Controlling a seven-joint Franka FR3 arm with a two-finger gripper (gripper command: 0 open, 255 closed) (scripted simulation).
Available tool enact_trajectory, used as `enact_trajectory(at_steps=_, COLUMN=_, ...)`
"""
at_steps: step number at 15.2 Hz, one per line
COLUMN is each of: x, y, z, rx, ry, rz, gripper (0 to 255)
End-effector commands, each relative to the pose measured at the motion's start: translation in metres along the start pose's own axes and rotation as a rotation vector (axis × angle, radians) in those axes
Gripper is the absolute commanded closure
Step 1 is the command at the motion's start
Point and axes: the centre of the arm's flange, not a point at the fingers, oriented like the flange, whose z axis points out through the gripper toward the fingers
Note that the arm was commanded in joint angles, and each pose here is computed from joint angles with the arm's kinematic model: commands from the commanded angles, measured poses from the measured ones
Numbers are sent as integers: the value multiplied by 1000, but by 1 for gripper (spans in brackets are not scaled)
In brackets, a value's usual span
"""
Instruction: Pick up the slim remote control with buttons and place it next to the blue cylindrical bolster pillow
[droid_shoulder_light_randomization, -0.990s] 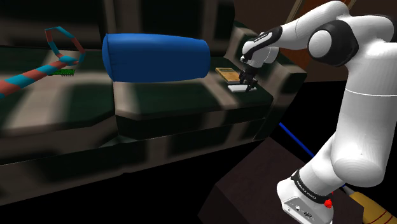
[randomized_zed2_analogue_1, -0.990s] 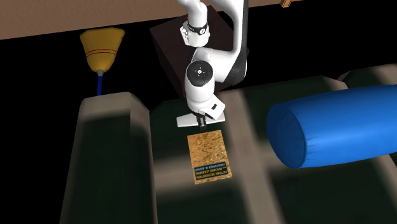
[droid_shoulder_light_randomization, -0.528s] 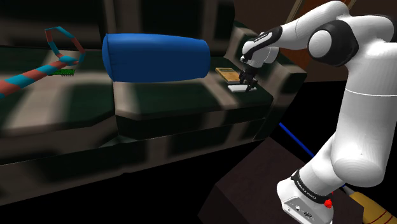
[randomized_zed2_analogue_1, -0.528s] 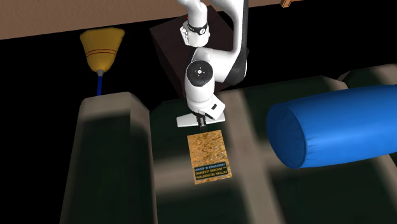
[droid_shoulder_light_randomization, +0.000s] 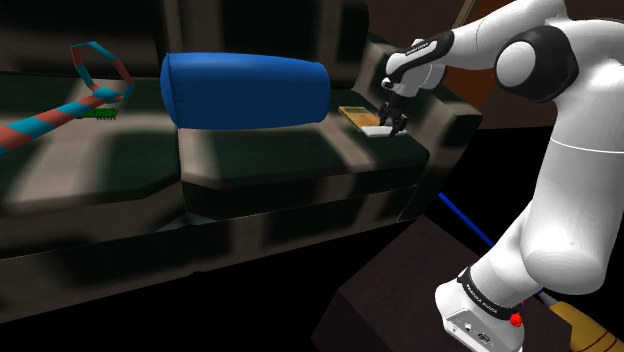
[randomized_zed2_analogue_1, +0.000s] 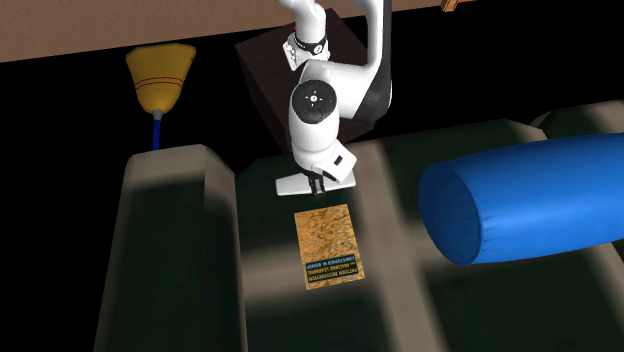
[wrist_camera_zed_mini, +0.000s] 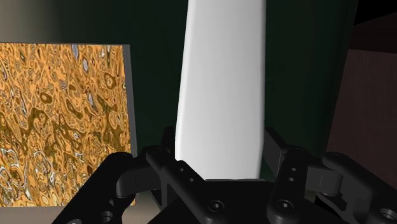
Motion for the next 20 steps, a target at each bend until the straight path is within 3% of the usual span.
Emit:
enact_trajectory(at_steps=1, x=0, y=0, z=-11, rx=0, ry=0, rz=0, gripper=255)
enact_trajectory(at_steps=20, x=1, y=0, z=-112, rx=0, ry=0, rz=0, gripper=255)
